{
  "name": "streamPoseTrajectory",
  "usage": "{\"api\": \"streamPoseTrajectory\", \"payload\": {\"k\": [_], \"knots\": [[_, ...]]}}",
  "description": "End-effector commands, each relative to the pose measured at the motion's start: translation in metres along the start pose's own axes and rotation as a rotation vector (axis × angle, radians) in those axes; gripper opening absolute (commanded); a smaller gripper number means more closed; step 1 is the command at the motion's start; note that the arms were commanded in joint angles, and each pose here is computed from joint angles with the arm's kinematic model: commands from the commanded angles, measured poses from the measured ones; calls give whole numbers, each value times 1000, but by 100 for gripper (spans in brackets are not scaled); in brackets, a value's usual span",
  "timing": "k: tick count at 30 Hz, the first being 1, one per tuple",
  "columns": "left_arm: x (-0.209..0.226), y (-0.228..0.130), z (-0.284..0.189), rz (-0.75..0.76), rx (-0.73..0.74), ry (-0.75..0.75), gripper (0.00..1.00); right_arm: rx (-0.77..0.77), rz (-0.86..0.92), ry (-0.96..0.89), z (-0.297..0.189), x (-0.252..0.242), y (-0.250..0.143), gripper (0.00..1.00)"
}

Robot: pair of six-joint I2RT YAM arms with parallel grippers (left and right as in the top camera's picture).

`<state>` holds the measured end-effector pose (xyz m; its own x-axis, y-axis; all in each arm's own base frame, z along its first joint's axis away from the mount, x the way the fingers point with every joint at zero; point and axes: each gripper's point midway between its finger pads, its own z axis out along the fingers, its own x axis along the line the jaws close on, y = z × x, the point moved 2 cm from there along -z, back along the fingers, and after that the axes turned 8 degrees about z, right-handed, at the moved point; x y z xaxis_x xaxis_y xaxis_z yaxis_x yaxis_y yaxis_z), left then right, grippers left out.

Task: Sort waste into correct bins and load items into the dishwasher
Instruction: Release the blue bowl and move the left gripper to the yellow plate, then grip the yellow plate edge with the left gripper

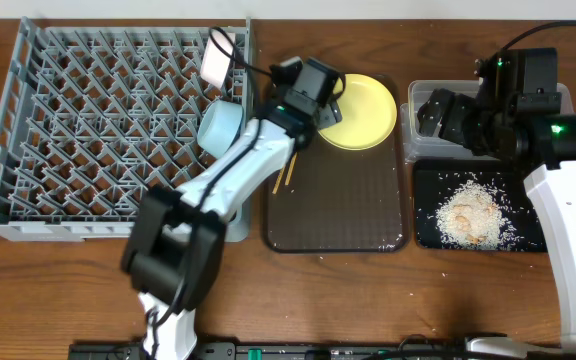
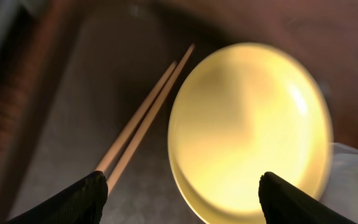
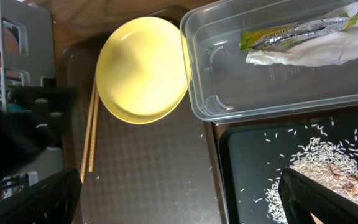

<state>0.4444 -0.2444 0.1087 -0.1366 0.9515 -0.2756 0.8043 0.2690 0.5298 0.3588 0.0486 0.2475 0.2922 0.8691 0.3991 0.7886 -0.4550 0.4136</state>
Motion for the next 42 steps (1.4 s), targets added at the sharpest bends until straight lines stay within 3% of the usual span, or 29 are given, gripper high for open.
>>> {"api": "streamPoseTrajectory", "payload": {"k": [1,28,42], "knots": [[3,-19,24,-92,40,19,78,-1,-9,0,0,1,0,99],[2,-66,91,-111,84,40,58,-1,-9,-1,0,1,0,99],[17,-78,98,-103,128,93,13,-1,-9,-1,0,1,0,99]]}}
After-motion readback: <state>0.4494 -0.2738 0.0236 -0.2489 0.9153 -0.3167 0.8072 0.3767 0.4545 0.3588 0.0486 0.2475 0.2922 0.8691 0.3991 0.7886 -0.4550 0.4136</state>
